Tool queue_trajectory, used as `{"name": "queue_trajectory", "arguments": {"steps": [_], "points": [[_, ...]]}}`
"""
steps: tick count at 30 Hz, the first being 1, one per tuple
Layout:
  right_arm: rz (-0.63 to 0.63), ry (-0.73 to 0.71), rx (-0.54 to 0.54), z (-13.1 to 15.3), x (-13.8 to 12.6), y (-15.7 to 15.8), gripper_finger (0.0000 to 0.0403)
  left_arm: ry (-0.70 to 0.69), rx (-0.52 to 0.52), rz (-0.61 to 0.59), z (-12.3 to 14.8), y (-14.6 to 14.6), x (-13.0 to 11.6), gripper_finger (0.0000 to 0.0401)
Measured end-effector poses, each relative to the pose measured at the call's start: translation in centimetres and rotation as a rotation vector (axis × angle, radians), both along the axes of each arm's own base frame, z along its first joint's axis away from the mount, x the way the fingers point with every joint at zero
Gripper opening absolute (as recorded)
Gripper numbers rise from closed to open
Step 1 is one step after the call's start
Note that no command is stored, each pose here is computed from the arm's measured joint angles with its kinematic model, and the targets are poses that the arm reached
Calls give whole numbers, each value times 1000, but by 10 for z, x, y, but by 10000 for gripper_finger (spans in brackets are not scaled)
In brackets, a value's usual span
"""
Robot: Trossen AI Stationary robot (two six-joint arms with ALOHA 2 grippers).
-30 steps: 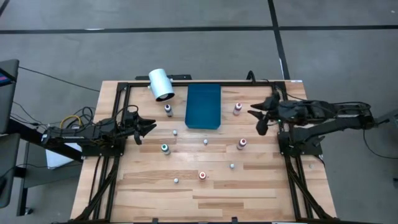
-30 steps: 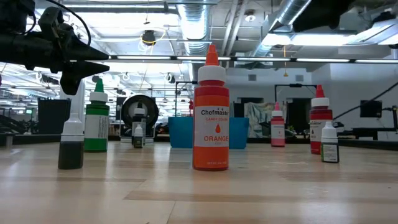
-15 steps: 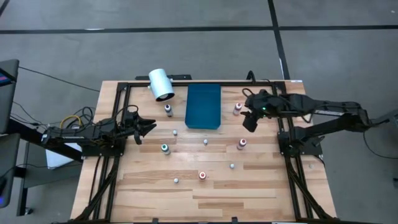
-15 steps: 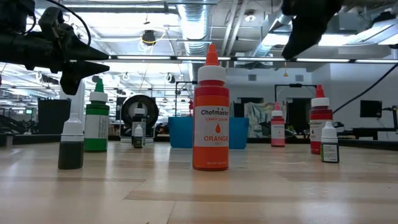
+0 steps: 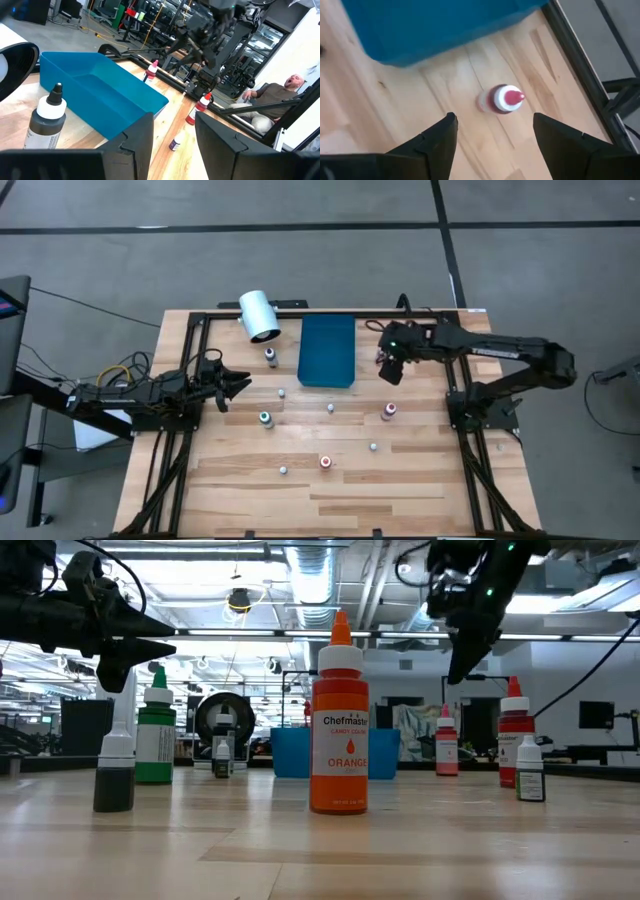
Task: Pick & Place food coloring
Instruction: Put the large pink food coloring bottle into the blue bin
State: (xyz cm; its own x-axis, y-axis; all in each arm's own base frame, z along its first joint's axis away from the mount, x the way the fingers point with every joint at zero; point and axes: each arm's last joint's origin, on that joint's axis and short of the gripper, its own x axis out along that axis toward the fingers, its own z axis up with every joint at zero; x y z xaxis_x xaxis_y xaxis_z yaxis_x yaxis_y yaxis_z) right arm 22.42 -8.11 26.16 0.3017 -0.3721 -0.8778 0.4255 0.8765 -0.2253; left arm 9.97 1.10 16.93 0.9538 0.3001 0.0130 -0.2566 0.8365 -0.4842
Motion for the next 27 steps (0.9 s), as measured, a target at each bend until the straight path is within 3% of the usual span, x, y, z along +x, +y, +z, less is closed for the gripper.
{"name": "queue_trajectory", "arguments": {"steps": [27], "points": [[26,159,28,-50,24,-44,249,2,0,-1,0,0,0,136]]}}
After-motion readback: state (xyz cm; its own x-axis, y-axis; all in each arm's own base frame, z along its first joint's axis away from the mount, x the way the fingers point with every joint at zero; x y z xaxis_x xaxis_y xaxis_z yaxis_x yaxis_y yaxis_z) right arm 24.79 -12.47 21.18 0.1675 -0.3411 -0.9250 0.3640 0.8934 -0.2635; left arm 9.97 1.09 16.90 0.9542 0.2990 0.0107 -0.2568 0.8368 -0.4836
